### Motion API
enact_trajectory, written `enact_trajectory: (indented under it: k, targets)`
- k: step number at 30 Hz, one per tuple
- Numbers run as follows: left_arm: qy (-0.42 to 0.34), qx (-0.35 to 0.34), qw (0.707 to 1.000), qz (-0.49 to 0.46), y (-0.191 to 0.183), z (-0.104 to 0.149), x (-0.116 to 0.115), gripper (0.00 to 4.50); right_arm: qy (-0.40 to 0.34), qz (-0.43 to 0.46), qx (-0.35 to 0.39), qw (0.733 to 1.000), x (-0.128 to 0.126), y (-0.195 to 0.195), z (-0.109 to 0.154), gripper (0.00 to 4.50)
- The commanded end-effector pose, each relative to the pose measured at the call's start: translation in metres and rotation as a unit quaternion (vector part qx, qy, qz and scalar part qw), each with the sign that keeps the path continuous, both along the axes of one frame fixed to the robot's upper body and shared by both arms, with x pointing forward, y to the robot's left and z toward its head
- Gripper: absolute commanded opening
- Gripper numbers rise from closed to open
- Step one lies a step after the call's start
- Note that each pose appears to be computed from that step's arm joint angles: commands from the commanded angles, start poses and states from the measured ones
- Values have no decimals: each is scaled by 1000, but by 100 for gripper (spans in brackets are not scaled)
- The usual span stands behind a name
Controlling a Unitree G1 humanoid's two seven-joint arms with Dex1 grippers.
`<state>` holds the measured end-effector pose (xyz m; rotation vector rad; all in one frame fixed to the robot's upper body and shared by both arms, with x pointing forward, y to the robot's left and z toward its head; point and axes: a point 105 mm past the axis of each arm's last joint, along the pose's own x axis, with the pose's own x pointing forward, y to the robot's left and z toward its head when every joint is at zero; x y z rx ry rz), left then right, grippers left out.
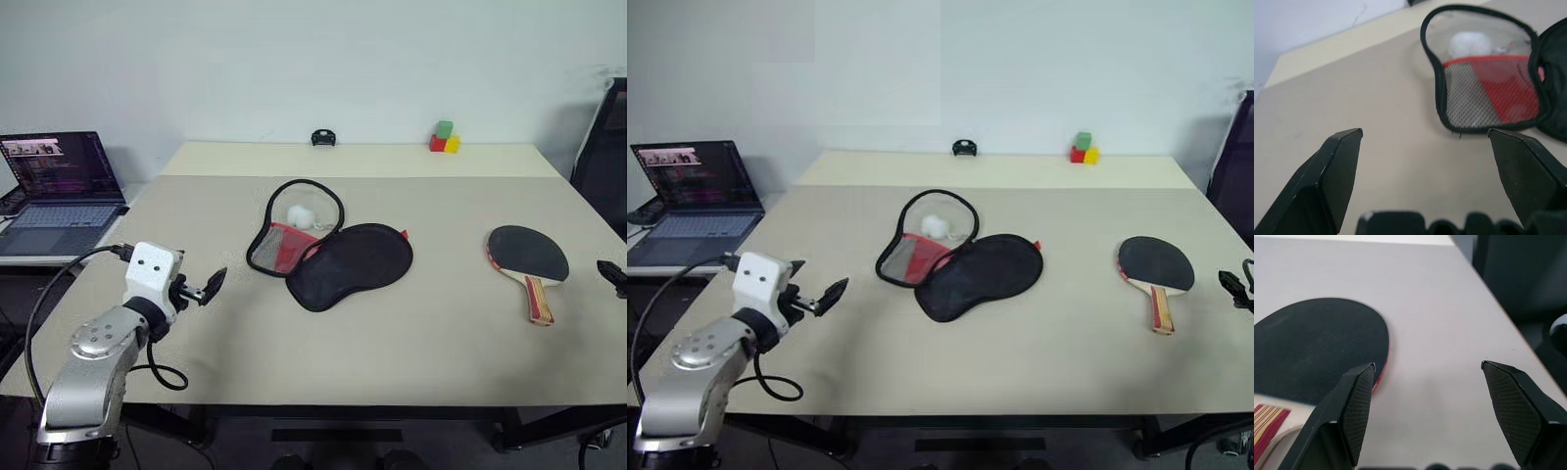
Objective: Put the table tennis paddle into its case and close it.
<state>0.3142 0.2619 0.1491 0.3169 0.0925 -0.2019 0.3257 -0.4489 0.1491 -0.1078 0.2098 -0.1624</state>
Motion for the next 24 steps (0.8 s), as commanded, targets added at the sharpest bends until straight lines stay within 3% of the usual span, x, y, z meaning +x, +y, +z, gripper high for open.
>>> enact_trajectory:
  k: [1, 11, 17, 24]
  targets:
    - [-27, 7, 1000, 12, 2, 11, -3, 450, -2, 15, -18, 1000, 7, 4, 15, 379]
    - [-17, -21, 999, 18, 16, 1, -11, 450, -18, 42, -13, 999, 8, 13, 33, 379]
    - [-37, -29, 999, 13, 15, 6, -15, 450, 0, 53, -1, 999, 5, 18, 16, 379]
    - [-40, -26, 999, -8, 23, 14, -2, 450, -33, 141, 33, 989, 12, 68, 17, 379]
